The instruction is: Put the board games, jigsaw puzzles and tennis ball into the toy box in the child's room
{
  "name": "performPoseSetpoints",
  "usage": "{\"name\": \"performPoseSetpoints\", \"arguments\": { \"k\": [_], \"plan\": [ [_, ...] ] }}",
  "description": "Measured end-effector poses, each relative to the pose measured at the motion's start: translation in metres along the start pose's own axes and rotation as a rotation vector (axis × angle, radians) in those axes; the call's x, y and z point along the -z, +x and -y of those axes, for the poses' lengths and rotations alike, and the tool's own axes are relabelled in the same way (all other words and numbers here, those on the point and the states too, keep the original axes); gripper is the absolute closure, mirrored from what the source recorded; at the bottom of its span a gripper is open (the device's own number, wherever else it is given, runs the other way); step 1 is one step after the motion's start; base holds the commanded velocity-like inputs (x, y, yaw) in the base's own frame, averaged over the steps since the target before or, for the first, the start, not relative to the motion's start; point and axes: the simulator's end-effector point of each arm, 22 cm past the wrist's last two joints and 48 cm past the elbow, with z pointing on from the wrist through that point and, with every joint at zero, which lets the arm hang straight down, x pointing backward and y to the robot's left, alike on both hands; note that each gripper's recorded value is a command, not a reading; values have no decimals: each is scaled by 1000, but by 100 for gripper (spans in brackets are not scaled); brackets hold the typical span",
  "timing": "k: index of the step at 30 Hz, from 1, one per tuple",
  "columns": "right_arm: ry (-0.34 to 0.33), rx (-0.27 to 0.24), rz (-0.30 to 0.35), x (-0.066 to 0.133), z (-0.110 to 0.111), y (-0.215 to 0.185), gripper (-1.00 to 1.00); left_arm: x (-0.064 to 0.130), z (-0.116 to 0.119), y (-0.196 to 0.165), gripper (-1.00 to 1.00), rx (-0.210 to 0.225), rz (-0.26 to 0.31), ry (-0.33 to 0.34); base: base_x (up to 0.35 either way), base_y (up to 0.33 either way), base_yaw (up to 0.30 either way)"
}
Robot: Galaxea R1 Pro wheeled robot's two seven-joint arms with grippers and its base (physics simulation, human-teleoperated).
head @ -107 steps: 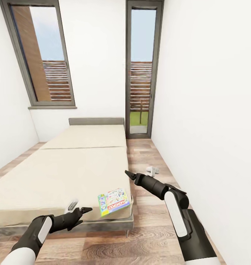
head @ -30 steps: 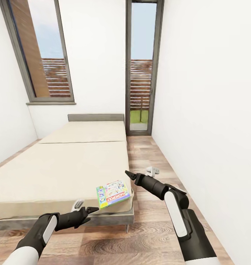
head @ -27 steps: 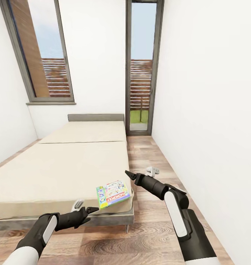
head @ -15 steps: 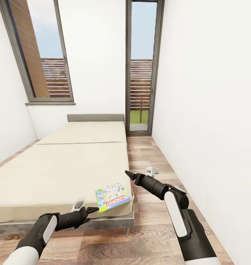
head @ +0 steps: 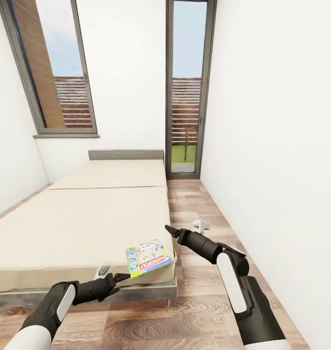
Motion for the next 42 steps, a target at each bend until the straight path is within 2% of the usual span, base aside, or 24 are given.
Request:
{"name": "performPoseSetpoints", "arguments": {
  "k": [13,31,42],
  "plan": [
    [0,0,0,2,14,27,-100,-10,-24,15,-100,0,0,2,0,0,0],
    [-7,0,0,2,13,26,-100,-11,-24,15,-100,-1,-2,1,43,-8,0],
    [11,-22,24,11,29,17,-100,-16,-21,24,-100,-31,-38,-8,31,-10,0]
  ]
}}
